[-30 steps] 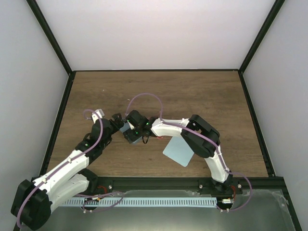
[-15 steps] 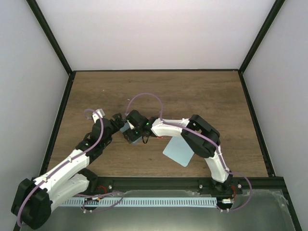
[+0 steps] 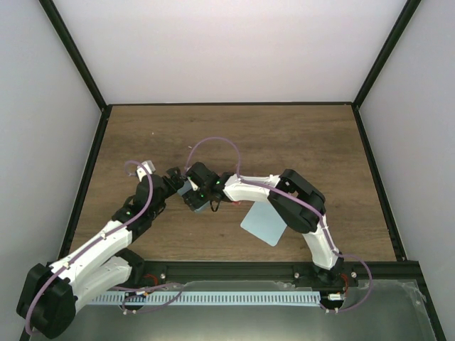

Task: Organize the sunglasses
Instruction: Pick up the sunglasses case from the center of the board.

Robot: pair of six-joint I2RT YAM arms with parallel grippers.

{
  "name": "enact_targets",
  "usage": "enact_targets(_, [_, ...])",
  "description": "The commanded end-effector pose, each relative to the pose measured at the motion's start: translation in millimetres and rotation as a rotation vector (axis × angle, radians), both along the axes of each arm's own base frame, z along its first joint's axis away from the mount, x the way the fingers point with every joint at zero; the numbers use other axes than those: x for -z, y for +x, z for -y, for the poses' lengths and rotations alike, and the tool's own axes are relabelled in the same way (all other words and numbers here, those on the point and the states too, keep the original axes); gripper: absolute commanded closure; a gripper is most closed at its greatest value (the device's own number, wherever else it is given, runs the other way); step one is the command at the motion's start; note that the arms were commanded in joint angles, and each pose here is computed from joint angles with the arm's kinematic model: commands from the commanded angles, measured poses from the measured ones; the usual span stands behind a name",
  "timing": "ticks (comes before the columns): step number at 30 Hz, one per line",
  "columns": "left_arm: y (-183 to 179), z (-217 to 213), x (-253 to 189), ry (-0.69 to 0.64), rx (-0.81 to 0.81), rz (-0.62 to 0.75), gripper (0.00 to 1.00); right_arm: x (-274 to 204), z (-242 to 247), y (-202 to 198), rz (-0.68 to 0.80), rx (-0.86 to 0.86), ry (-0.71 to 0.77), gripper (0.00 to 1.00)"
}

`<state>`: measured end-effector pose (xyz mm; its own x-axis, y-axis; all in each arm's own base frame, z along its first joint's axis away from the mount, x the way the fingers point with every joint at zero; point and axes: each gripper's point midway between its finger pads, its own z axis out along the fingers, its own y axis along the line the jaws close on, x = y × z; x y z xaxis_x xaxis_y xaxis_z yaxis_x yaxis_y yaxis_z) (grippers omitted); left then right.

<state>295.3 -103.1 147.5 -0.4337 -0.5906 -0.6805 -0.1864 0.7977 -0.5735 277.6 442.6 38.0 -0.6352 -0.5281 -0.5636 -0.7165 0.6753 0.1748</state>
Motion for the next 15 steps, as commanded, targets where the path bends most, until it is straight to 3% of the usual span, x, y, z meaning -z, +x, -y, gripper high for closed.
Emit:
enact_targets(1, [5,4,-13,0.0,0.013,0.029,0.01,-11,-6,-3,0.017,-0.013,0.012,0.31])
enact_targets(9, [4,7,-17,-0.001,0.033,0.046,0.02,-41,-5,-7,0.03,-0.013,0.077,0.43])
enact_targets(15, [2,5,-29,0.001,0.045,0.099,0.06,-100,4,-15,0.083,-0.011,0.22,0.43])
